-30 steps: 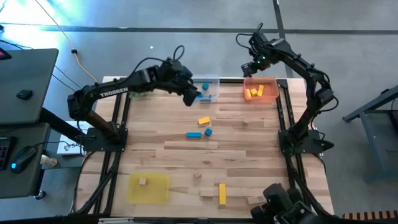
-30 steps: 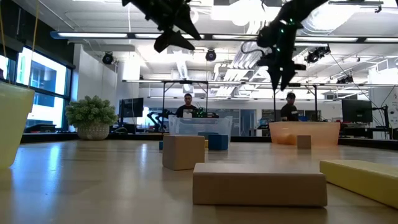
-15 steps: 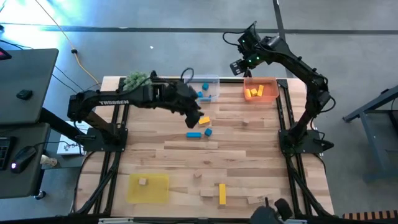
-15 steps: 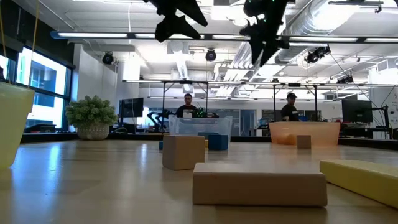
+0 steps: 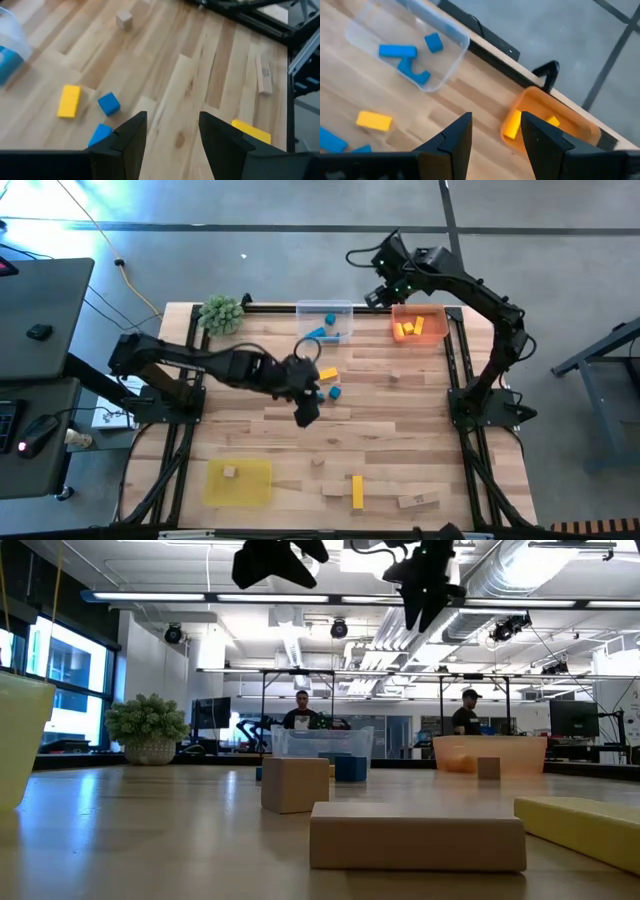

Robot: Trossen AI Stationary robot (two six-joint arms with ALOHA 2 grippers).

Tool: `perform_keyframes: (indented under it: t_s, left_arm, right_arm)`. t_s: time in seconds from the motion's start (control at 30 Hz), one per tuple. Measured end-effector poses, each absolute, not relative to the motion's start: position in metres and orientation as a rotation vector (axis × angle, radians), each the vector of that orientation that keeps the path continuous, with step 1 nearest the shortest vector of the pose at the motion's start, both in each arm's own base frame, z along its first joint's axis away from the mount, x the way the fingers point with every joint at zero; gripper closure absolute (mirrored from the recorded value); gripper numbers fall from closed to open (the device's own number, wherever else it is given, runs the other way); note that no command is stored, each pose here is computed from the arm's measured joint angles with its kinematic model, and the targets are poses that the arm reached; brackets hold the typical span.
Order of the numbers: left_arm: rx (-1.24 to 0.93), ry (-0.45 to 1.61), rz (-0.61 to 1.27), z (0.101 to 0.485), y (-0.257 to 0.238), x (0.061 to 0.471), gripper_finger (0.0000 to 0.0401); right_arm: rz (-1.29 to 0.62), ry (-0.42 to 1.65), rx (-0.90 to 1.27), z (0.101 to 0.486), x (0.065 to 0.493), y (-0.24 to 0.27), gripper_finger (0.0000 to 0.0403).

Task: Sort & place blocks by color
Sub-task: Put the brown block into the yellow bin

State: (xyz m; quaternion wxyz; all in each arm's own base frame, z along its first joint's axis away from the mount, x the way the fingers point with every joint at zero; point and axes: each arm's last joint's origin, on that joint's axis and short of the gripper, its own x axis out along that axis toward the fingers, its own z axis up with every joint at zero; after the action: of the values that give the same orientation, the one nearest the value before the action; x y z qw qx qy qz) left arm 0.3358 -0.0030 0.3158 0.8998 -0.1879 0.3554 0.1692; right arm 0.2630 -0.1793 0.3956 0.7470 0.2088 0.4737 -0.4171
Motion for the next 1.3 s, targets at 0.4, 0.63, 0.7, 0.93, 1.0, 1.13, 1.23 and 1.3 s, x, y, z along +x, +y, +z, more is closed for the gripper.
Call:
perform_keyframes:
  t_s: [0.4, 0.63, 0.7, 0.93, 1.0, 1.13, 1.23, 1.3]
  left_arm:
    - [-0.437, 0.812, 0.397, 0.275, -0.042, 0.359, 0.0233]
    - [-0.541, 0.857, 0.45, 0.249, -0.059, 0.369, 0.0233]
    - [-0.574, 0.869, 0.47, 0.242, -0.064, 0.372, 0.0233]
    - [-0.669, 0.909, 0.535, 0.217, -0.077, 0.378, 0.0233]
    - [-0.682, 0.92, 0.543, 0.211, -0.08, 0.38, 0.0233]
    - [-0.681, 0.933, 0.541, 0.201, -0.088, 0.382, 0.0233]
    - [-0.689, 0.933, 0.536, 0.197, -0.095, 0.383, 0.0233]
    - [-0.676, 0.947, 0.541, 0.193, -0.1, 0.382, 0.0233]
  right_arm:
    - [-0.856, 1.096, 0.406, 0.394, 0.272, -0.158, 0.0245]
    - [-0.833, 1.104, 0.393, 0.394, 0.274, -0.154, 0.0245]
    - [-0.831, 1.106, 0.395, 0.393, 0.274, -0.154, 0.0245]
    - [-0.823, 1.112, 0.383, 0.393, 0.274, -0.154, 0.0245]
    - [-0.823, 1.111, 0.383, 0.393, 0.274, -0.154, 0.0245]
    - [-0.826, 1.11, 0.386, 0.393, 0.274, -0.154, 0.0245]
    - [-0.836, 1.103, 0.401, 0.393, 0.274, -0.154, 0.0245]
    - [-0.838, 1.102, 0.404, 0.393, 0.274, -0.154, 0.0245]
